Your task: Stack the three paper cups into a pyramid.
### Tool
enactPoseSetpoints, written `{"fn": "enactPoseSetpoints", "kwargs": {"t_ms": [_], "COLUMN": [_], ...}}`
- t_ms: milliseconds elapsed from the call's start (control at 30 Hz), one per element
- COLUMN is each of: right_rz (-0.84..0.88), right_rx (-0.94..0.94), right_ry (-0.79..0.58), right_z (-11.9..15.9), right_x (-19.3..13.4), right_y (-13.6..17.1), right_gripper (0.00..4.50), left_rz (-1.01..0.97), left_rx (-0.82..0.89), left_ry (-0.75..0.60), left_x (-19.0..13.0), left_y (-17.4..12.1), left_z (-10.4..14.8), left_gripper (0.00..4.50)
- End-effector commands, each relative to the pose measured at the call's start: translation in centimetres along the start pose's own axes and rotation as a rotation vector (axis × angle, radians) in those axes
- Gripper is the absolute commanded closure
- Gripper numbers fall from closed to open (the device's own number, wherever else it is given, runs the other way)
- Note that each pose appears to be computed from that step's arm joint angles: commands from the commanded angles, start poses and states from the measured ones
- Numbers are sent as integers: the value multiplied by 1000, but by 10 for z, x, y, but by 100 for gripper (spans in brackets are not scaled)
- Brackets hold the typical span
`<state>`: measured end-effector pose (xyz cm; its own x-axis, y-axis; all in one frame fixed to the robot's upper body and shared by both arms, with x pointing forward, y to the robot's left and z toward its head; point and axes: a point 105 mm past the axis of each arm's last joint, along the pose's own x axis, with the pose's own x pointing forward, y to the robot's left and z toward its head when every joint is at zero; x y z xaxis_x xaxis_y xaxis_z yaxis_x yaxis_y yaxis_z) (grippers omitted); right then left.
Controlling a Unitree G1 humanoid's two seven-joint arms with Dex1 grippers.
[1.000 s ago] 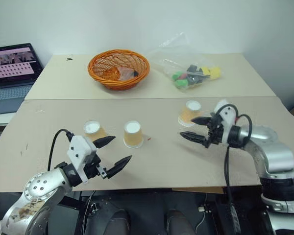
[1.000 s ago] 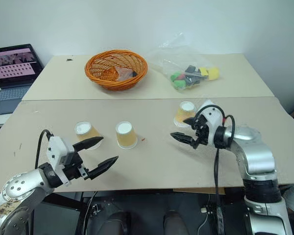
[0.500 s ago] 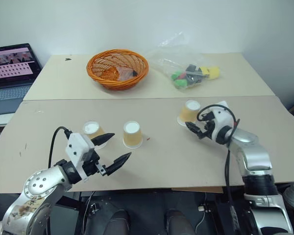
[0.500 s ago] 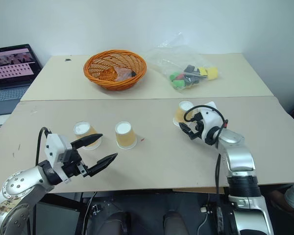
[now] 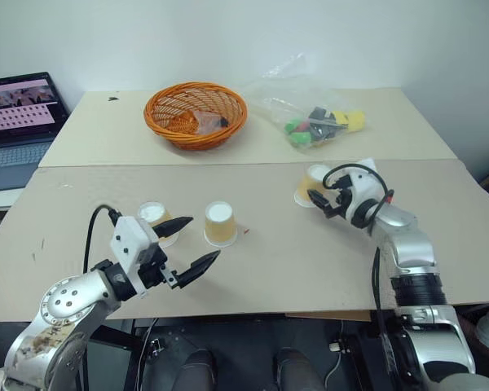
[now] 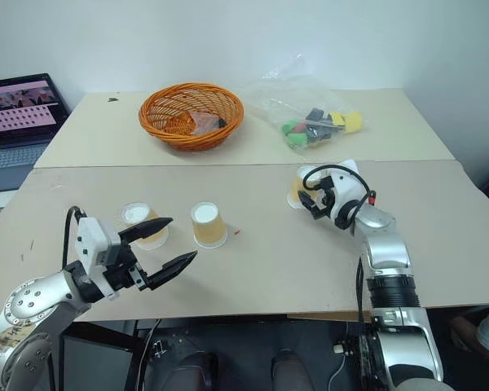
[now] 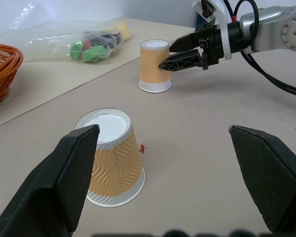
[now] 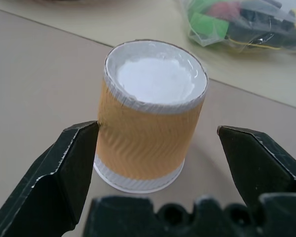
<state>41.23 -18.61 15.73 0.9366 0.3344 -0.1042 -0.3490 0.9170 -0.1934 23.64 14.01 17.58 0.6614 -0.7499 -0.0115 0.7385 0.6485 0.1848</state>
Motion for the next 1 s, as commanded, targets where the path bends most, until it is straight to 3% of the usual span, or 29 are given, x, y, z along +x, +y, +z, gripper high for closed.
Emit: {"fn": "enactPoseSetpoints", "kwargs": {"t_ms": [33, 700, 900, 1000], "right_rz": [-19, 5, 16, 40], "right_rx": [-6, 50, 45, 44], "right_ry": [-88, -117, -119, -135], "right_z": [24, 30, 32, 36], "right_x": [6, 24, 24, 22], "right_y": [-4, 1, 3, 8], "right_gripper": [4, 4, 170, 170], "left_rz": [-14, -9, -12, -17], "left_rx": [8, 6, 5, 4], "left_ry": [-12, 7, 10, 12], "left_x": [-1, -1, -1, -1], "left_y": [-2, -2, -2, -3], "left_z": [5, 1, 0, 0], "left_gripper": [0, 0, 0, 0]}}
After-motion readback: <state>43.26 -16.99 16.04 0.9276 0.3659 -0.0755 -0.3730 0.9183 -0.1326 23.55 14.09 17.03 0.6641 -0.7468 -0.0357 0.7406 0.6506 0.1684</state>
